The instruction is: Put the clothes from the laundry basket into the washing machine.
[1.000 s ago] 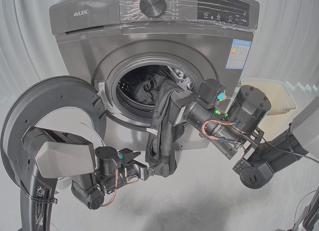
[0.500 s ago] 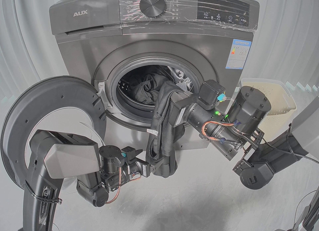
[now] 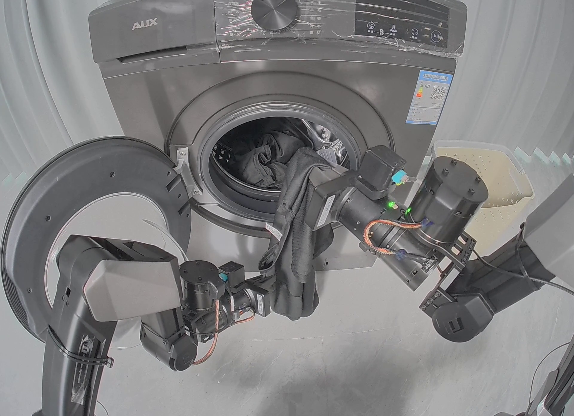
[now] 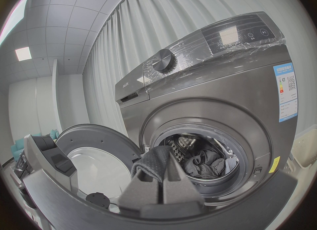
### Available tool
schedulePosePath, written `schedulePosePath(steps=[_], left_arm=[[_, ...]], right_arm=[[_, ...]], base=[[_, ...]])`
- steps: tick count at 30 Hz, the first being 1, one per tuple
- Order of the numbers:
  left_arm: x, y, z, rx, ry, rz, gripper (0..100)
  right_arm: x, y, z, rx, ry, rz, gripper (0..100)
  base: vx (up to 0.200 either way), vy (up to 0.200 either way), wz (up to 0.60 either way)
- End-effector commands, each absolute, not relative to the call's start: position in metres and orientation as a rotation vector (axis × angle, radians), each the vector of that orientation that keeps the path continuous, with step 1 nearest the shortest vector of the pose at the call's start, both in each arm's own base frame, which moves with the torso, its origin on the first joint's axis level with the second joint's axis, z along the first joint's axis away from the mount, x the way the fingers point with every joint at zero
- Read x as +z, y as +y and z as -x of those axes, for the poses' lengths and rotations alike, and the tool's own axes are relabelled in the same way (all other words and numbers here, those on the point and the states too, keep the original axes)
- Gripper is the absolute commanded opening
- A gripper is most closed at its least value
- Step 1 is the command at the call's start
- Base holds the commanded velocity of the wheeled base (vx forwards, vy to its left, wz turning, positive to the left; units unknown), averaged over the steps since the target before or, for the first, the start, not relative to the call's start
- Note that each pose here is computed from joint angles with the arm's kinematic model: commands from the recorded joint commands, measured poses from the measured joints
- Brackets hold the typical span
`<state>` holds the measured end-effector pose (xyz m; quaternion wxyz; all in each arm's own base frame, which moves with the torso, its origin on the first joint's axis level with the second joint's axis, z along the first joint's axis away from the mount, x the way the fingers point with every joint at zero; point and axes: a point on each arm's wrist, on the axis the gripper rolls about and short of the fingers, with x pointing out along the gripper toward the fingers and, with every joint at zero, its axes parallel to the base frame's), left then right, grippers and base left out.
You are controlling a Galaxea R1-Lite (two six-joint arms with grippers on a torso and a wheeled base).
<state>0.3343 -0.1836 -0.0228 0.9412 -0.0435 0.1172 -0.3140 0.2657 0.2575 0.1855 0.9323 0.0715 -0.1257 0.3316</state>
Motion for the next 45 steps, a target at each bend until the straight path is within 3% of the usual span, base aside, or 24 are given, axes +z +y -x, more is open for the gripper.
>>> schedulePosePath(steps=[1, 4, 5, 22, 23, 36, 43, 45], left_arm=[[-0.022, -0.18, -0.334, -0.633, 0.241, 0.089, 0], [-0.023, -0.18, -0.334, -0.633, 0.245, 0.087, 0], [-0.024, -0.18, -0.334, -0.633, 0.246, 0.086, 100], [-0.024, -0.184, -0.342, -0.629, 0.216, 0.089, 100], [-0.025, -0.184, -0.343, -0.623, 0.216, 0.089, 0], [-0.028, -0.18, -0.345, -0.569, 0.22, 0.085, 0], [0.002, -0.17, -0.341, -0.553, 0.169, 0.096, 0], [0.022, -0.161, -0.328, -0.549, 0.16, 0.099, 0]], right_arm=[[0.185, 0.258, -0.266, 0.68, -0.255, -0.144, 0], [0.185, 0.258, -0.266, 0.68, -0.256, -0.145, 0], [0.185, 0.258, -0.266, 0.68, -0.256, -0.145, 0], [0.183, 0.261, -0.263, 0.691, -0.251, -0.146, 0], [0.183, 0.261, -0.263, 0.692, -0.25, -0.146, 0], [0.179, 0.261, -0.263, 0.69, -0.241, -0.148, 0], [0.165, 0.256, -0.267, 0.683, -0.196, -0.127, 0], [0.158, 0.251, -0.267, 0.679, -0.171, -0.116, 0]], base=[[0.0, 0.0, 0.0], [0.0, 0.0, 0.0], [0.0, 0.0, 0.0], [0.0, 0.0, 0.0], [0.0, 0.0, 0.0], [0.0, 0.0, 0.0], [0.0, 0.0, 0.0], [0.0, 0.0, 0.0]])
